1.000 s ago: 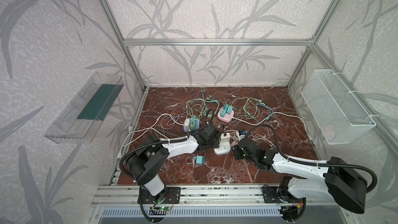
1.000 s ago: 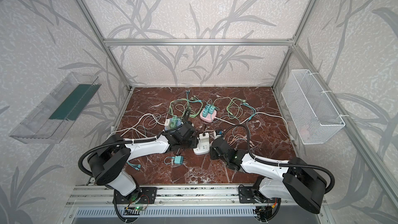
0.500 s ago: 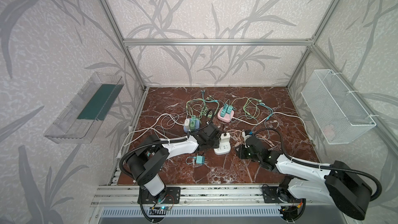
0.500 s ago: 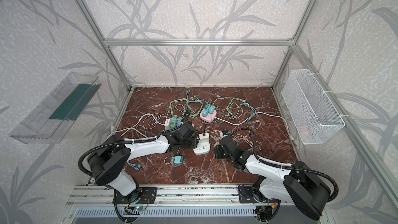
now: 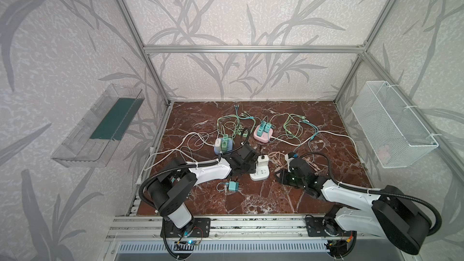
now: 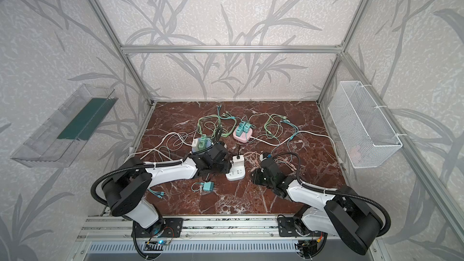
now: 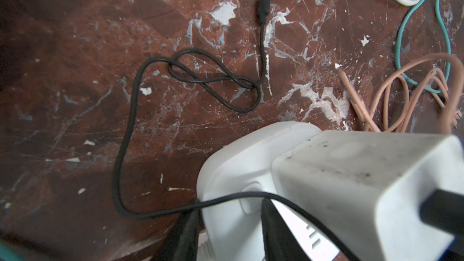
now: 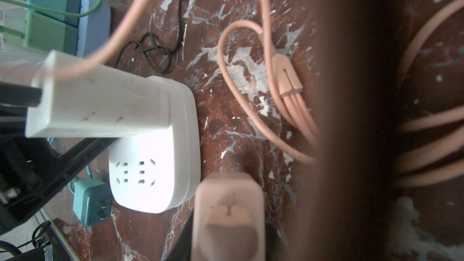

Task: Pull the plug off the socket
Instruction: 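Set the pink charger on the table and open the right gripper, then move the right gripper back over the white charger in the strip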

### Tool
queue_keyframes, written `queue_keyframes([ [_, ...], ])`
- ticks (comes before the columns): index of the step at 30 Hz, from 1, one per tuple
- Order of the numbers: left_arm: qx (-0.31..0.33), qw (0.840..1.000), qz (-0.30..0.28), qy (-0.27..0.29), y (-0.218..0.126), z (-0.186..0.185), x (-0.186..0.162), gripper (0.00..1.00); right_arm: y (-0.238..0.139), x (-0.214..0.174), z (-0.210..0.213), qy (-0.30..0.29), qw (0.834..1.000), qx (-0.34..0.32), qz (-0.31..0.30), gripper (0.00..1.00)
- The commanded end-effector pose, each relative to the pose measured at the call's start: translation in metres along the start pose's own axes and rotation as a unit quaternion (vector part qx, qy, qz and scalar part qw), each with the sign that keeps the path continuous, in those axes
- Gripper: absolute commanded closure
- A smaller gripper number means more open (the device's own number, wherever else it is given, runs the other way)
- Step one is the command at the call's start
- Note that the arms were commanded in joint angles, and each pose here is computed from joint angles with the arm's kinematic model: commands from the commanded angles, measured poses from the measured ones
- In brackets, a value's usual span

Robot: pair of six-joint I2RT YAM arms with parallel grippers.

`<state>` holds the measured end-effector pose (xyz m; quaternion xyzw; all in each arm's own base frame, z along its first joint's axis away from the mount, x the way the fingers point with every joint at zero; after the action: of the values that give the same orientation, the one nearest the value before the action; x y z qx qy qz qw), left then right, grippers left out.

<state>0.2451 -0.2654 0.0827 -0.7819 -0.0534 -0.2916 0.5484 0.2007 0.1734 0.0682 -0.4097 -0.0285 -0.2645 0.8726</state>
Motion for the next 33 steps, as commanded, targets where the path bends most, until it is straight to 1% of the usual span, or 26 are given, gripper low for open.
queue_keyframes([
  [1,0.002,0.999,0.048,0.018,0.002,0.003,-0.026,0.59,0.003,-0.003,-0.01,0.018,1.0,-0.007,0.011,0.81],
  [9,0.008,0.999,0.044,0.017,-0.001,0.006,-0.027,0.59,0.007,-0.004,-0.018,0.041,0.999,-0.016,0.021,0.77],
  [13,0.009,0.999,0.041,0.017,-0.002,0.006,-0.027,0.59,0.003,-0.003,-0.022,0.048,0.998,-0.028,0.017,0.71],
  [23,0.01,0.999,0.041,0.017,-0.001,0.006,-0.026,0.59,-0.023,0.006,-0.026,0.048,0.997,-0.057,-0.03,0.46],
  [27,0.009,0.999,0.041,0.018,-0.001,0.006,-0.027,0.59,-0.03,0.008,-0.026,0.046,0.996,-0.071,-0.035,0.44],
  [33,0.013,0.999,0.038,0.016,-0.004,0.008,-0.027,0.59,-0.046,0.016,-0.024,0.037,0.994,-0.085,-0.066,0.44],
])
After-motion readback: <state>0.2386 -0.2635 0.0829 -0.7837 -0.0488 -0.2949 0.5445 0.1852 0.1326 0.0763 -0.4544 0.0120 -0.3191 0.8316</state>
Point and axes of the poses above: each gripper's point midway between its finger pads, its own y axis out along the fingers, its own z axis along the line the jaws close on, x = y × z, the point moved 5 cm from there along -y, back along the fingers, and after that the axes turned 14 degrees about y, right-handed, at the moved point
